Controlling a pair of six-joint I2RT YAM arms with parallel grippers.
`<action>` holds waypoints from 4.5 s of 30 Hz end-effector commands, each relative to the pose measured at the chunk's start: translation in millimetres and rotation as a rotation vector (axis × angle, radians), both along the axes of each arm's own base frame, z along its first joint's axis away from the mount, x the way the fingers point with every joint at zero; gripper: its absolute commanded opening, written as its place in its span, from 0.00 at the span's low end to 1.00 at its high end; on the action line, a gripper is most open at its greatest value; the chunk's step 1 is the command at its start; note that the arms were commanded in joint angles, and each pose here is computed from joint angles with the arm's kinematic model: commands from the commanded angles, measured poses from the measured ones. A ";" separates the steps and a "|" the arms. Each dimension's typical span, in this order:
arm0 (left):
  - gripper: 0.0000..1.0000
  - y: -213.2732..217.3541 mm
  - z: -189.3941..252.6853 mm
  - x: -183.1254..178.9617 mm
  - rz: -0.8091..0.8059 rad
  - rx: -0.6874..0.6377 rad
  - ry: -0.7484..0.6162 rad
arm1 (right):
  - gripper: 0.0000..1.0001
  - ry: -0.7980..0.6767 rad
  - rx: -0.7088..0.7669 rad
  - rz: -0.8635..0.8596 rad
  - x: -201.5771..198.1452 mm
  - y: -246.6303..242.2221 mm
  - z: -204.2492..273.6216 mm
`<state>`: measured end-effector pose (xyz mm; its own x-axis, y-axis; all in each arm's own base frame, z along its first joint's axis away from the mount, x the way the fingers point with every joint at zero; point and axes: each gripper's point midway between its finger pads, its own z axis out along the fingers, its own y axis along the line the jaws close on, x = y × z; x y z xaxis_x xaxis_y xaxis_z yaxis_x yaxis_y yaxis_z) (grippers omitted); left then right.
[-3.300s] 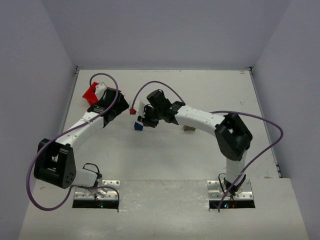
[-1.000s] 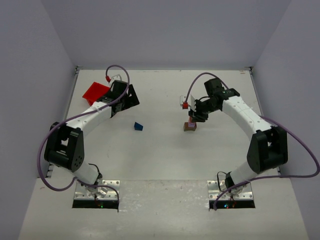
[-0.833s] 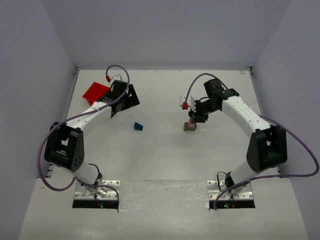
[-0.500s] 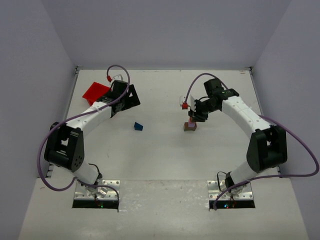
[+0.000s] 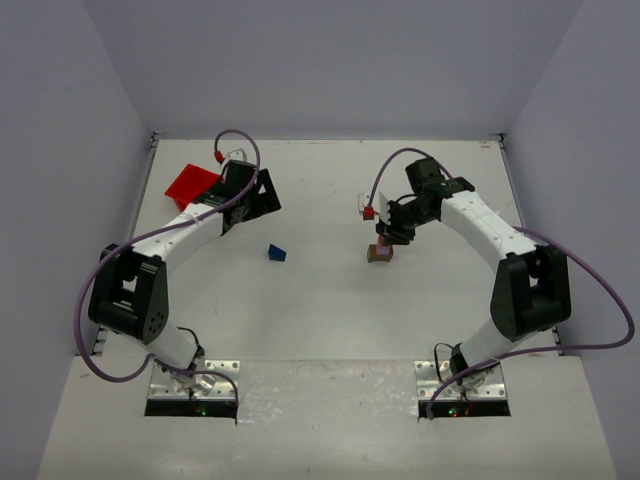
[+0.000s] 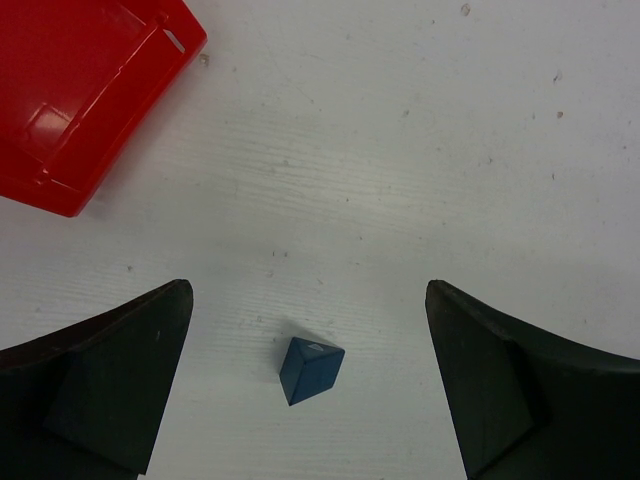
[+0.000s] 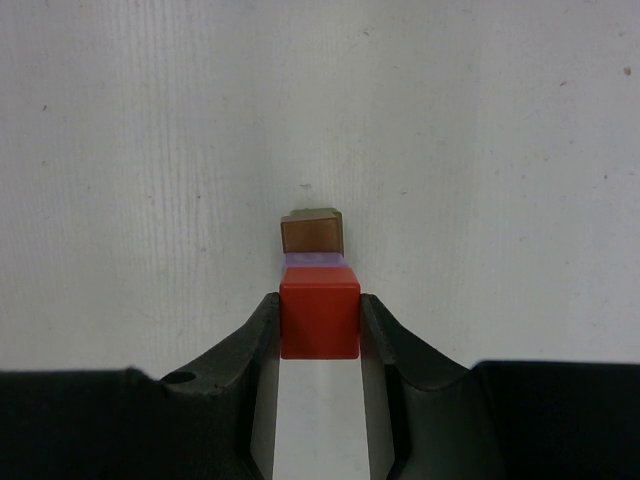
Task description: Build the wood block tower
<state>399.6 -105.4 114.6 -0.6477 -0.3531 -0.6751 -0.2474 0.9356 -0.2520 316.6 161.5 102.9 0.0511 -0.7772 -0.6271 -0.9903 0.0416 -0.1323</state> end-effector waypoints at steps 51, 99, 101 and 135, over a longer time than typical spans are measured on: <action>1.00 -7.0 16.8 12.0 -0.018 -0.006 -0.061 | 0.43 -0.041 0.008 -0.039 11.0 5.0 13.6; 1.00 -5.5 11.2 10.9 -0.011 0.001 -0.048 | 0.21 -0.017 0.005 -0.173 4.4 3.2 16.2; 1.00 -6.3 10.9 11.5 -0.013 -0.001 -0.047 | 0.21 -0.012 0.000 -0.172 3.0 2.8 13.4; 1.00 -7.9 8.5 13.0 -0.020 -0.002 -0.040 | 0.25 -0.007 -0.036 -0.157 0.2 1.3 2.7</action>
<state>399.5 -105.1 106.6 -0.6611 -0.3454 -0.6661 -0.2504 0.9384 -0.2381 313.5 160.9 104.5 -0.0916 -0.7960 -0.5983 -0.9723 0.2014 -0.1190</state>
